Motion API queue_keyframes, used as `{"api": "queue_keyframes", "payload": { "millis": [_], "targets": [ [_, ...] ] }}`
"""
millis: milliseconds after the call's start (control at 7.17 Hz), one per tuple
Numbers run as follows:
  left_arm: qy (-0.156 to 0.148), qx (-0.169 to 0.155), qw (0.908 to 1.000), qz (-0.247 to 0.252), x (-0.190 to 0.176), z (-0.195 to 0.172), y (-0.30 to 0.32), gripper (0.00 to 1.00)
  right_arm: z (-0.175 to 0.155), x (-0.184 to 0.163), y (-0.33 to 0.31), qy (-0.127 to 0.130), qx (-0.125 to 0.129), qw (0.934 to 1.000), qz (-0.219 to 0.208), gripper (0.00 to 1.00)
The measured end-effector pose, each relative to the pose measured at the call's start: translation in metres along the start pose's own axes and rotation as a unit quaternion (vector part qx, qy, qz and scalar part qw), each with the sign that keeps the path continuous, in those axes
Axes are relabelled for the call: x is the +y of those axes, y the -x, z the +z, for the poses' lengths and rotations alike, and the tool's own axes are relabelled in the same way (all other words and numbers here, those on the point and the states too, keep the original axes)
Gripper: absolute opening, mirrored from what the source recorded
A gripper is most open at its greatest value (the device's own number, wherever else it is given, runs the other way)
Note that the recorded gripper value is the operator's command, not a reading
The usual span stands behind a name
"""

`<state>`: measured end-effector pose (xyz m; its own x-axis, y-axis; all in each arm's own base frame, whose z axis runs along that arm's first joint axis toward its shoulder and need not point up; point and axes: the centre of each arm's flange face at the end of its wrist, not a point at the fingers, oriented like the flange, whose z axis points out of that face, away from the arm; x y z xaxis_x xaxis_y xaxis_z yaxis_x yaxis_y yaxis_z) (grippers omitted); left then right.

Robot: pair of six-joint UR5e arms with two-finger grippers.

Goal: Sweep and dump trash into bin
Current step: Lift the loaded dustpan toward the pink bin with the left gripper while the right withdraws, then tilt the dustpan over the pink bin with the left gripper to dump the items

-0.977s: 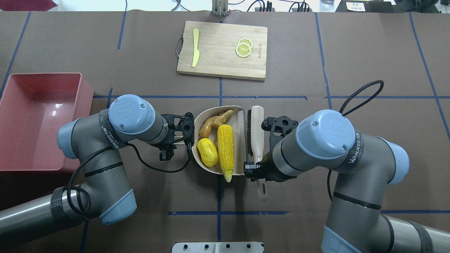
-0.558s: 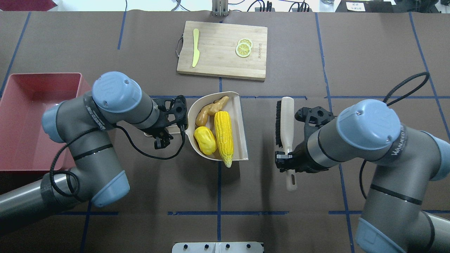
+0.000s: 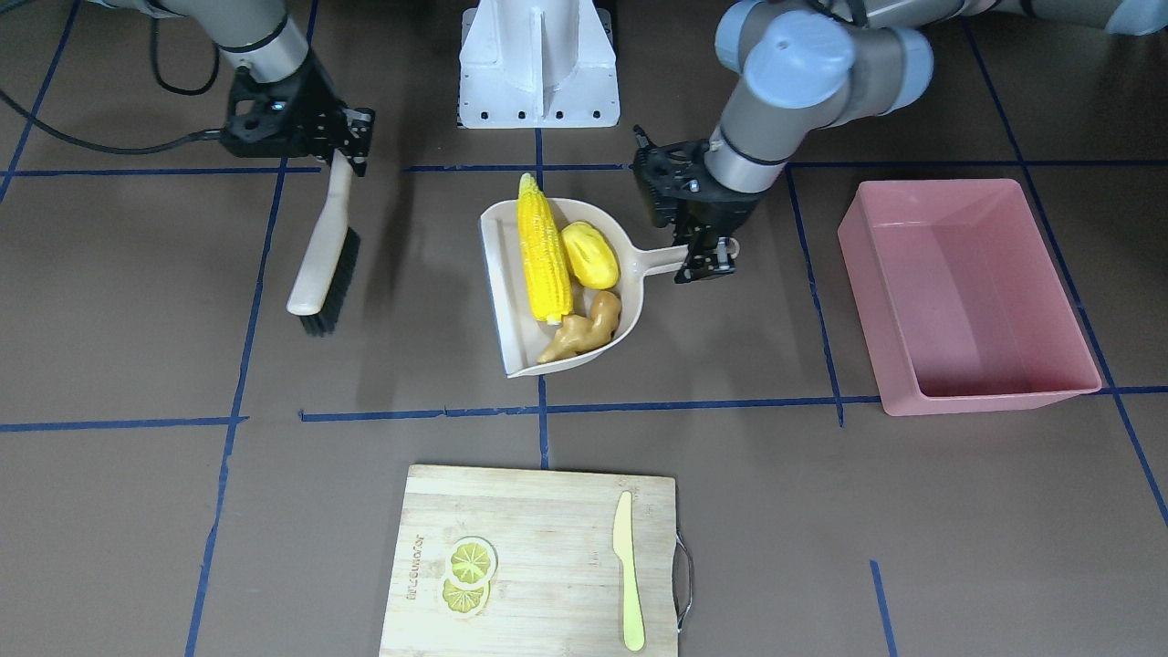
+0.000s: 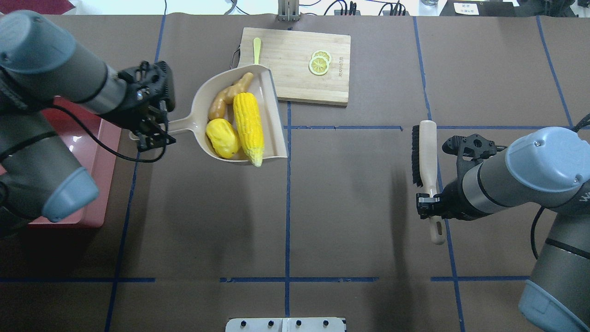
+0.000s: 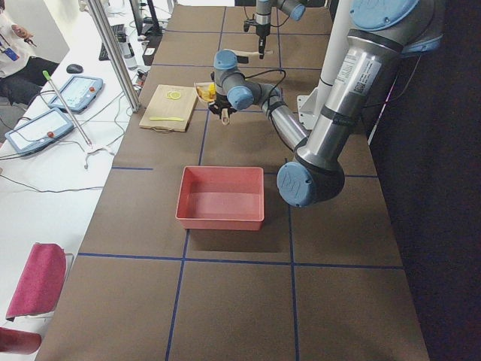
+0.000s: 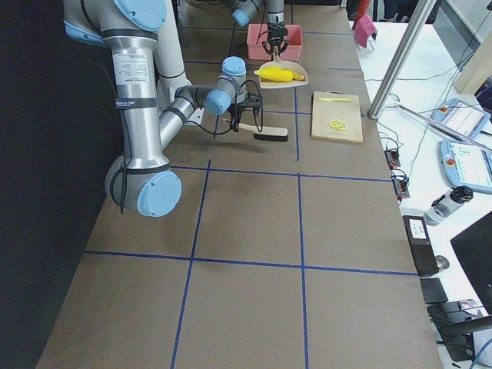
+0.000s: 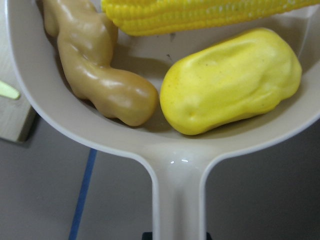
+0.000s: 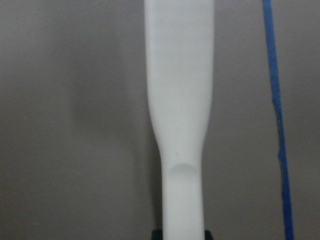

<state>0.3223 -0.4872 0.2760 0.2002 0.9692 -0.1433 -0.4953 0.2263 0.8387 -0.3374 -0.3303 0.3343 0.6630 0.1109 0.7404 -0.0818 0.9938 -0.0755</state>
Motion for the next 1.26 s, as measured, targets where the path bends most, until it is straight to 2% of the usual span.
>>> {"api": "queue_keyframes", "payload": {
  "millis": [279, 558, 977, 1116, 1256],
  "targets": [
    [0.015, -0.007, 0.9994, -0.030, 0.091, -0.039, 0.019, 0.19, 0.005, -0.004, -0.022, -0.002, 0.018, 0.9998, -0.004, 0.00],
    [0.044, -0.034, 0.9975, -0.044, 0.186, -0.077, 0.030, 0.18, 0.012, -0.001, -0.052, -0.004, 0.029, 0.9995, -0.009, 0.00],
    [0.095, -0.075, 0.9923, -0.027, 0.318, -0.132, 0.035, 0.15, 0.026, 0.005, -0.093, -0.014, 0.013, 0.9996, -0.021, 0.00],
    [0.123, -0.093, 0.9880, -0.008, 0.348, -0.144, 0.034, 0.14, 0.028, 0.005, -0.095, -0.015, 0.012, 0.9996, -0.022, 0.00],
    [0.172, -0.120, 0.9773, 0.032, 0.368, -0.153, 0.037, 0.14, 0.029, 0.005, -0.096, -0.015, 0.011, 0.9996, -0.022, 0.00]
  ]
}}
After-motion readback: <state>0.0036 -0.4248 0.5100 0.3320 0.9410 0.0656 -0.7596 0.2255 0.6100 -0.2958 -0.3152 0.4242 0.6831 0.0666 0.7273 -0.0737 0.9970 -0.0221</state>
